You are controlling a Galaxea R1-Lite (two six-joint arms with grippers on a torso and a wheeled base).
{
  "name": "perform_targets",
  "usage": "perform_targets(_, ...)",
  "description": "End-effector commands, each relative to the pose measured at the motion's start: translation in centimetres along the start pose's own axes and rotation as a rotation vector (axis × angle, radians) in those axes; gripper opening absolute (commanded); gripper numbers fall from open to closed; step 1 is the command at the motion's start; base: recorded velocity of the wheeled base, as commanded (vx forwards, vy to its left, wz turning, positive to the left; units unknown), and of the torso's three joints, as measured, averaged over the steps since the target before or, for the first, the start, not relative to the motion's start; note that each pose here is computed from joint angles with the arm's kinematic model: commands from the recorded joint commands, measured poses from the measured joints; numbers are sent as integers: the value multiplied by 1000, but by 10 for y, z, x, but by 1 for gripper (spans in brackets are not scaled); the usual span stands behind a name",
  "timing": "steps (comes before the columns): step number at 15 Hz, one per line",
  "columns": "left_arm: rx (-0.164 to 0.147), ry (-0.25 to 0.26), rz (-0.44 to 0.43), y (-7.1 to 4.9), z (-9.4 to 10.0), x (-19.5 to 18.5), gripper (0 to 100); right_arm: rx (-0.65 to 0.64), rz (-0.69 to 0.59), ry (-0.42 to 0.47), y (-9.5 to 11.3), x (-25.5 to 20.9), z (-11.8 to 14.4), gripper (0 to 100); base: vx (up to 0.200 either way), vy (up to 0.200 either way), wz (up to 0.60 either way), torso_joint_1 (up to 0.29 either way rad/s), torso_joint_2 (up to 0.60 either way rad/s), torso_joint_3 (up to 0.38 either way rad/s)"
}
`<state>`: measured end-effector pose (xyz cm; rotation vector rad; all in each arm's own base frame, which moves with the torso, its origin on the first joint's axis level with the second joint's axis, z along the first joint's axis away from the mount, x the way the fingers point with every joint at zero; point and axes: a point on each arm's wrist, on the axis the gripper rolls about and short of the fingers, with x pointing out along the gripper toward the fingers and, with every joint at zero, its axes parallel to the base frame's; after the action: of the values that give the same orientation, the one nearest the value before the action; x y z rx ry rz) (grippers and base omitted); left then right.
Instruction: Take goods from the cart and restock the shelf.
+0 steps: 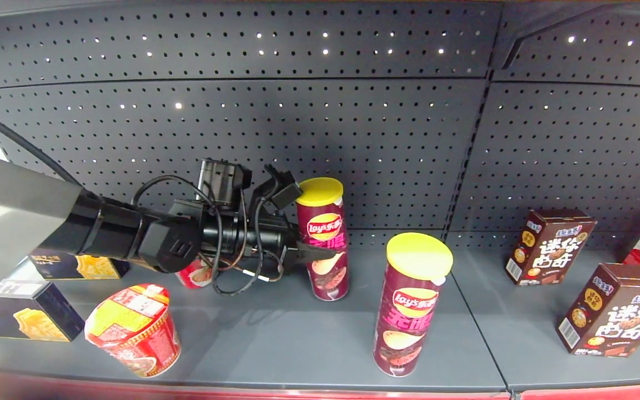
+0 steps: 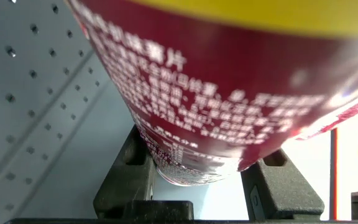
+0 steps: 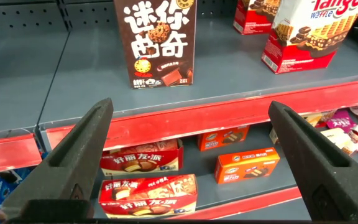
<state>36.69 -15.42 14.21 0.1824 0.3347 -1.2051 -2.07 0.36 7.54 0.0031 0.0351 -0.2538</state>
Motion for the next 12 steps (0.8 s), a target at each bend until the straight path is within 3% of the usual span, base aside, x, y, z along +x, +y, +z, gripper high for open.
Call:
perform_targets(1,20,-8,-4,0,6,2,0,0,1,2,0,0,0,100,0,0,0,0,0,0)
perform_targets(5,43,-19,-27,1,12,17,0,0,1,0,0,0,0,100,0,0,0,0,0,0)
perform_targets(10,62,39,-49,4,8,22,0,0,1,0,0,0,0,100,0,0,0,0,0,0)
perform_targets(12,67,35,-46,5,9,22,0,0,-1,0,0,0,0,100,0,0,0,0,0,0)
